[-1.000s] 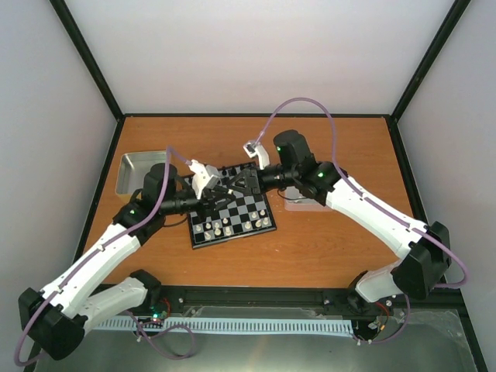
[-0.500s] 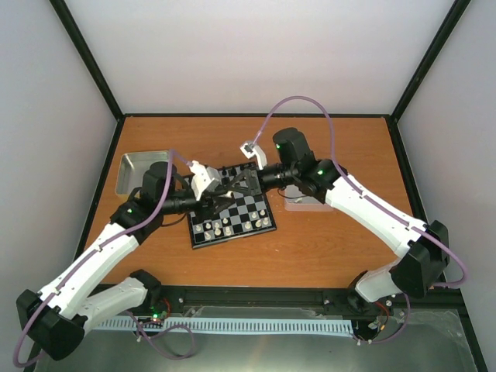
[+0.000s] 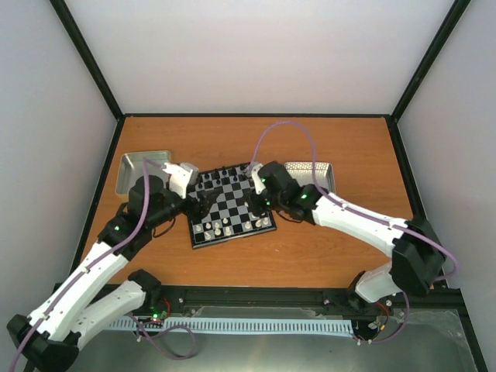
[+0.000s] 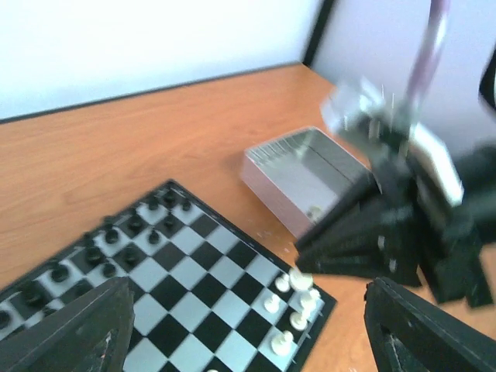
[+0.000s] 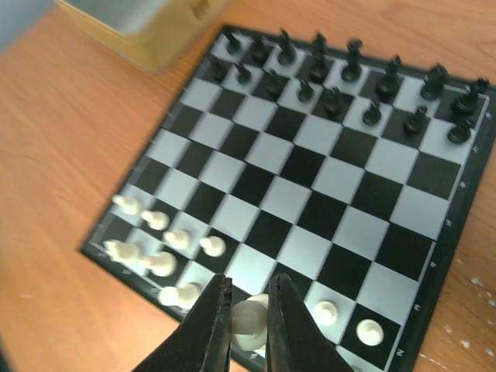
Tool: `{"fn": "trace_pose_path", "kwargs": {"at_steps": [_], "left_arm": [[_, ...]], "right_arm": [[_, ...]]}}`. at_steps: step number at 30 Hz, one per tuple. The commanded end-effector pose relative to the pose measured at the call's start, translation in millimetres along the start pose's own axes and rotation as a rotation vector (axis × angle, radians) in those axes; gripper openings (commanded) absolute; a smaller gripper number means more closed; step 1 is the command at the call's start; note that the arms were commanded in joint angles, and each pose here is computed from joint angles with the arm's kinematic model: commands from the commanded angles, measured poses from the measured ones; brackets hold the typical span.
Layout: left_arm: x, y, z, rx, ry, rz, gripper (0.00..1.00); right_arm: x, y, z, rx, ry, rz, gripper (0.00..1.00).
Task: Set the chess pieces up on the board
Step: Place the chess piece on the chessboard.
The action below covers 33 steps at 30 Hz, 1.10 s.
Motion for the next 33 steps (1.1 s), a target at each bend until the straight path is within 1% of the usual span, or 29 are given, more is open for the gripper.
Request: {"fn": "trace_pose_path", "kwargs": {"at_steps": [1, 6, 10, 15, 21, 26, 30, 33], "left_arm": [[-15, 26, 39, -0.282, 0.119, -0.084, 0.83], [-31, 54, 55, -0.423, 0.152, -0.167, 0.85], [-43, 66, 56, -0.442, 0.161, -0.214, 0.87], [-47, 67, 55, -0.437, 0.178, -0.207, 0.87], [-47, 66, 55, -0.430, 0.208, -0.187, 0.87], [-41, 62, 53, -0.413, 0.227, -0.165, 0.88], [-36, 58, 49, -0.383, 0.243, -0.145, 0.88], [-35, 57, 47, -0.375, 0.245, -0.155, 0.88]], "right_arm": [[9, -28, -23, 0.205, 0.130, -0.051, 0.03], [31, -49, -4, 0.167, 0.198, -0.012, 0.03], [47, -62, 8, 0.128, 0.216, 0.024, 0.03], [52, -66, 17, 0.078, 0.198, 0.047, 0.03], [55, -62, 35, -0.028, 0.154, 0.076, 0.03], [56, -59, 30, -0.003, 0.134, 0.067, 0.03], [57, -55, 29, -0.007, 0.147, 0.067, 0.03], [57, -52, 26, 0.011, 0.169, 0.059, 0.03]]}}
Point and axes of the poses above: each gripper's point midway between its finger pads, its own y axis back along the fingers, its own z axis along the line the jaws close on, x = y × z, the point moved 2 cm from there along y, back along the fingers, and after that the axes turned 11 degrees about -y, right-handed, at the moved point
